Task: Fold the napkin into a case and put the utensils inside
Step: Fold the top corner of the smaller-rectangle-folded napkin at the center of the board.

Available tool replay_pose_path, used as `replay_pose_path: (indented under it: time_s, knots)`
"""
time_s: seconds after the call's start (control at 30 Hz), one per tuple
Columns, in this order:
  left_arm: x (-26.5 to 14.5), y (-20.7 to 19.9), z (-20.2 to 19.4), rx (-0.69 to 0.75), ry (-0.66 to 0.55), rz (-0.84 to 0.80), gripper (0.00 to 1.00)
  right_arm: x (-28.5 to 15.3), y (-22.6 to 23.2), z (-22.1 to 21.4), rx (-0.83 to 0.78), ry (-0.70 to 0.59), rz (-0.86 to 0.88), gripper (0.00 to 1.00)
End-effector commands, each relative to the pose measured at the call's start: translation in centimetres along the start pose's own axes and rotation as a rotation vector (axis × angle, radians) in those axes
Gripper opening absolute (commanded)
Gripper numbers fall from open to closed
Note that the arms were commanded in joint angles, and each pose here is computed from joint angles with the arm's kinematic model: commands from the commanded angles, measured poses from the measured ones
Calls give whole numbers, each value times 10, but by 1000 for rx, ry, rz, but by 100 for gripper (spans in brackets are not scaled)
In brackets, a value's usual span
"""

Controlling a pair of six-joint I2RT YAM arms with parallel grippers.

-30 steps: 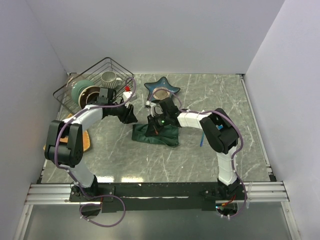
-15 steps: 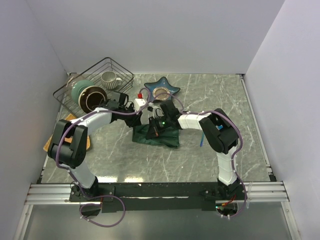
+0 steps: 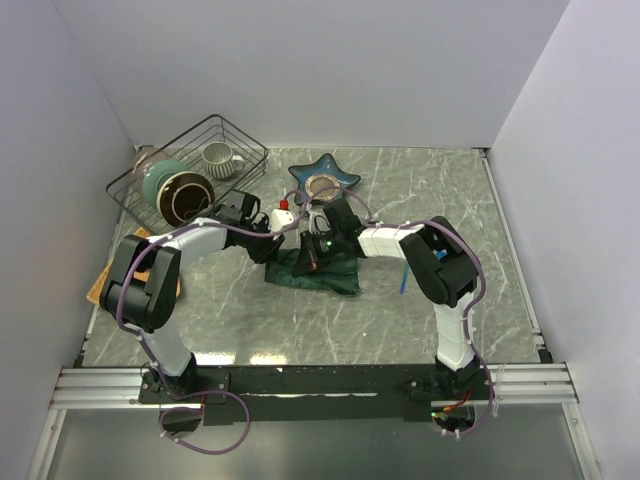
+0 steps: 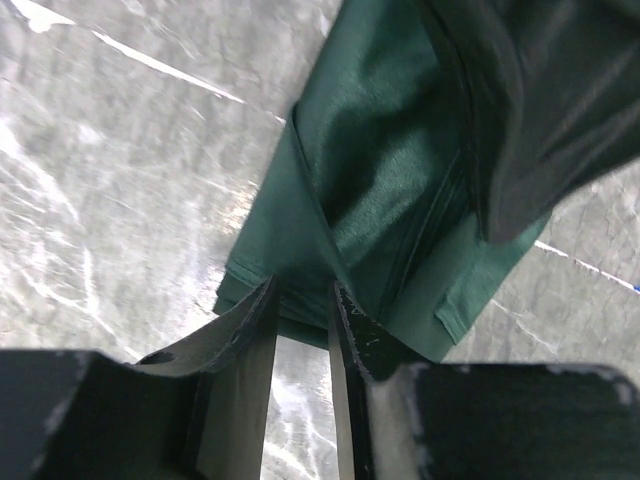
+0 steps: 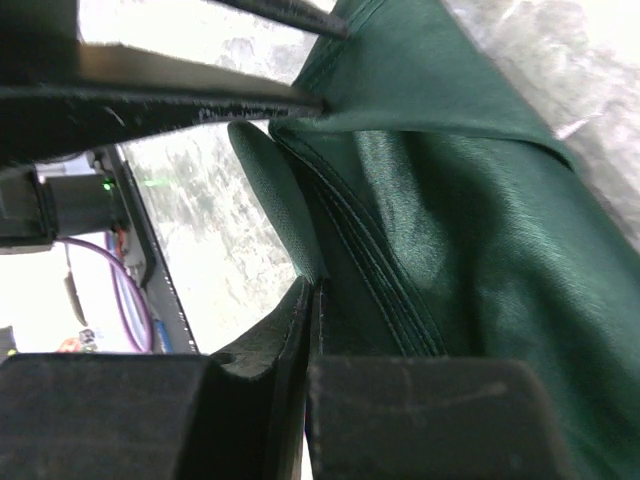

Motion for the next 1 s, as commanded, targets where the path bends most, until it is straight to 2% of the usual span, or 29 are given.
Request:
replay_pose_path:
  time_s: [0.0,0.4,0.67,0.73,0.97]
  knots:
    - [0,-4,0,49,-12,-28,32,-7,4,11,8,-39,26,0]
    - [-6,-5,16,53,-93,-39,38,-5,-5,8,28,-15,8,0]
    - [8,-7,6,52,-13,-50,39,-3,-6,8,44,-15,10,0]
    - [10,-7,3,44,3,-55,36,-4,-5,9,50,-18,11,0]
    - [11,-8,-4,48,37,-54,15,-13,-8,17,110,6,9,0]
Point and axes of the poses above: each gripper's point midway between its finger pads, its own x axis out along the fingers, its own y axis along the line the jaws close on, z = x × y, the point moved 10 cm from there along -x, back along the fingers, and after that the axes turned 2 degrees about x, right-handed, at the moved point
